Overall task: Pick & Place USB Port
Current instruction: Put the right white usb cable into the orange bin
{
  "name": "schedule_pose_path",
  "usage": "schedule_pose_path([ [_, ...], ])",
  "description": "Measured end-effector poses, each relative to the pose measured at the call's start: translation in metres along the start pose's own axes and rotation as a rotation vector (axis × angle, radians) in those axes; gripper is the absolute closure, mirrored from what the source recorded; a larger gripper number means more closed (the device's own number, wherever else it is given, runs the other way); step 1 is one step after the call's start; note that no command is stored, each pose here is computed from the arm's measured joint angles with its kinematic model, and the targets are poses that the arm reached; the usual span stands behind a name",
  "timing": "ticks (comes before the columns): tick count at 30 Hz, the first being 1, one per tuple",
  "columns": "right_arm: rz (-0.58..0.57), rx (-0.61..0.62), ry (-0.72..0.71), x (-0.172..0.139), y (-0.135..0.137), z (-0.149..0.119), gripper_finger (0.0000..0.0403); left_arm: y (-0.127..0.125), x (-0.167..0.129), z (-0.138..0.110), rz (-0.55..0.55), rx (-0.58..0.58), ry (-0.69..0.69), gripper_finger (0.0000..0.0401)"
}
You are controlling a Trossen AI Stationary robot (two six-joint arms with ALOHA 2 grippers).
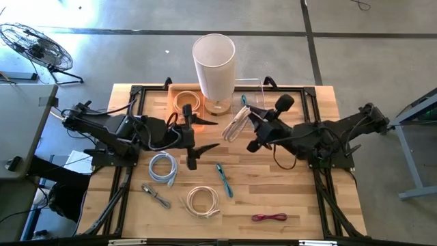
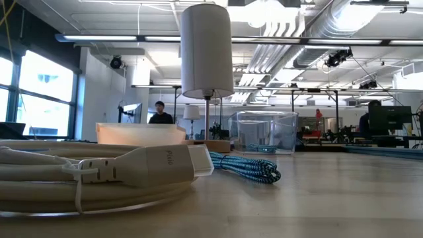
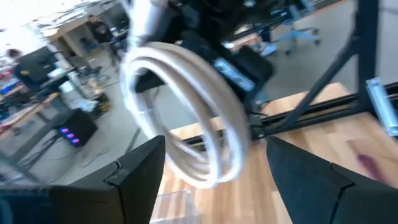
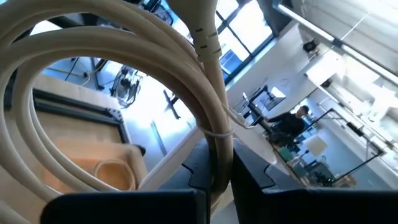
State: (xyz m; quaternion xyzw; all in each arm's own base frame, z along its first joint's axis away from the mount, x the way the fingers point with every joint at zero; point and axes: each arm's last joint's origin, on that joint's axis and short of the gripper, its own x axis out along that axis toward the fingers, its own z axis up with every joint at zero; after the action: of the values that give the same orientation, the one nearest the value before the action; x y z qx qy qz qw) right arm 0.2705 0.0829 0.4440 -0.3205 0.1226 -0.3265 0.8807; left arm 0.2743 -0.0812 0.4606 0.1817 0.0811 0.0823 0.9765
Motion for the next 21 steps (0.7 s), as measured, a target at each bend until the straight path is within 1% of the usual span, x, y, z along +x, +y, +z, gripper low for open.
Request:
schedule_pose_path([
  [3, -0.005, -0.01, -0.028, 0.0, -0.003, 0.004, 0.0379, -0.001, 0.0, 0.0, -0.048, -0.014, -0.015, 0.0126],
  [6, 0.02, -0.029, -0.06, 0.0, -0.001, 0.005, 0.0379, -0.002, 0.0, 0.001, -0.072, -0.032, -0.022, 0.0126],
  [8, 0.028, -0.036, -0.067, 0.001, 0.002, 0.006, 0.0379, -0.002, 0.0, 0.001, -0.077, -0.034, -0.023, 0.0126],
  [13, 0.043, -0.116, -0.057, 0.008, 0.02, 0.006, 0.0379, -0.002, 0.0, 0.001, -0.082, -0.052, -0.023, 0.0126],
  [15, 0.048, -0.13, -0.067, 0.011, 0.026, 0.007, 0.0379, -0.002, 0.0, 0.001, -0.082, -0.052, -0.023, 0.0126],
  [21, 0.025, -0.142, -0.098, 0.013, 0.027, 0.012, 0.0379, -0.002, 0.0, 0.001, -0.083, -0.053, -0.023, 0.0126],
])
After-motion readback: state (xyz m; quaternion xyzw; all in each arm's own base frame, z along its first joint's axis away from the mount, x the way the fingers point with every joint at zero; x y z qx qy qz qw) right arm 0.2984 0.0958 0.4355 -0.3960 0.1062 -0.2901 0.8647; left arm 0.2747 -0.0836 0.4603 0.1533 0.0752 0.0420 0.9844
